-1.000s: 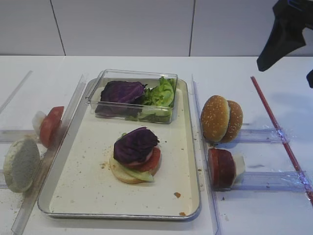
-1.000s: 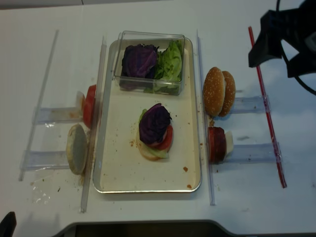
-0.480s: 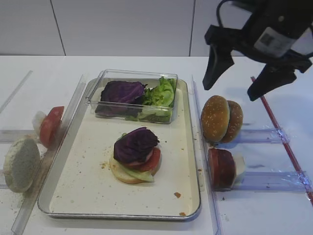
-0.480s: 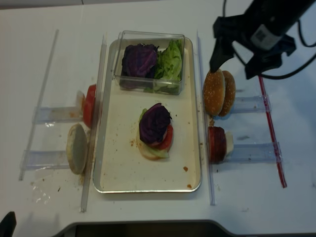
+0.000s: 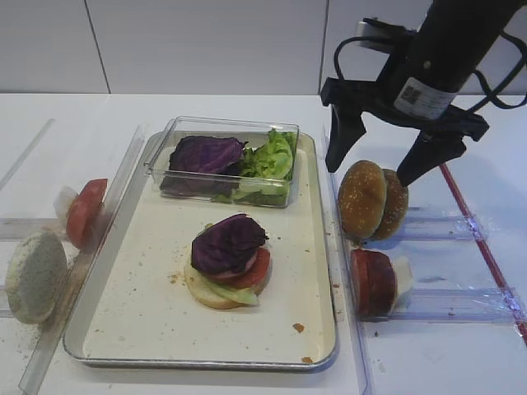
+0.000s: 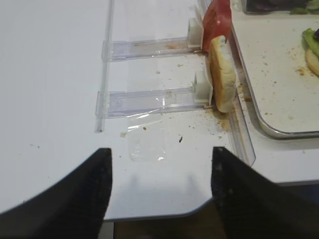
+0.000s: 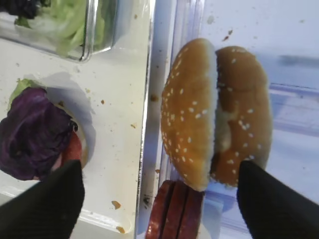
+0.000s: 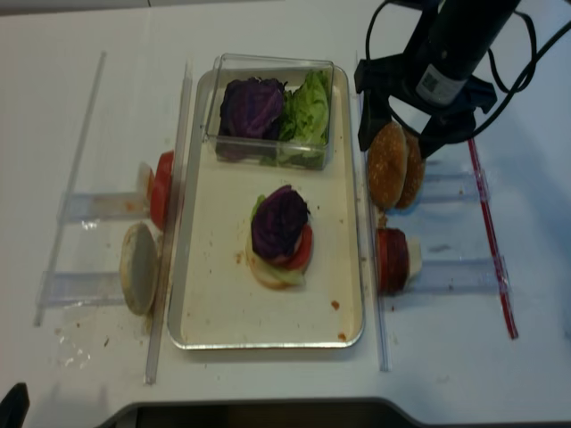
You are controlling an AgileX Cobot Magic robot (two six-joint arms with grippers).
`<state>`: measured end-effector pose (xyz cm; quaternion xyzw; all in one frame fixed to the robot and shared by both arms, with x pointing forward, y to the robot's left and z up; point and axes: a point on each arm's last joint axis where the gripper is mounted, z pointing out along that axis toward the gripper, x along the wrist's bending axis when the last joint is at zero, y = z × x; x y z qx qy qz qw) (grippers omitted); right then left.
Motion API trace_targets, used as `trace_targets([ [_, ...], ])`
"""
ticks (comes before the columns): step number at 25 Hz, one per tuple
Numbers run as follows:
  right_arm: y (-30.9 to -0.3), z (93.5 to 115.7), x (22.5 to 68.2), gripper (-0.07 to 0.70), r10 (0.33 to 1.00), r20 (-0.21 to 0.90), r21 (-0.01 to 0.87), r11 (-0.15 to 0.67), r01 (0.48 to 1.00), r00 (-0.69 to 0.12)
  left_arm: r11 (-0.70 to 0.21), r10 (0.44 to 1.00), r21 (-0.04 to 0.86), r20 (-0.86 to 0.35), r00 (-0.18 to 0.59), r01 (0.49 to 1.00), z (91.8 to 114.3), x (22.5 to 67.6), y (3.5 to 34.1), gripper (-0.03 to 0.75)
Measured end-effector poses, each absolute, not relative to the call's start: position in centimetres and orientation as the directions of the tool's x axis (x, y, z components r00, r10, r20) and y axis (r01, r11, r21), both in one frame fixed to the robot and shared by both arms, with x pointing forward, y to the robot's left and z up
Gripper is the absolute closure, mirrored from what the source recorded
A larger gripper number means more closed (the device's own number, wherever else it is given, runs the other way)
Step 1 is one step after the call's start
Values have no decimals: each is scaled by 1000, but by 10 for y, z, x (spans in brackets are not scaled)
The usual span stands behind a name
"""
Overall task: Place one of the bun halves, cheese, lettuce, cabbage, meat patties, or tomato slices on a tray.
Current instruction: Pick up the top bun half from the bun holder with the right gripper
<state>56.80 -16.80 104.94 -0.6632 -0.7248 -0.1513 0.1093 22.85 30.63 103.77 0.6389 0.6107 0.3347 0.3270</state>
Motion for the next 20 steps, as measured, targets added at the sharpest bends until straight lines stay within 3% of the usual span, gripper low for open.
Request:
trace_targets([
  [20,-159,1029,583,6,917,394,76,34,996,-62,-41,999,827,29,30,561,1038,229,306,302],
])
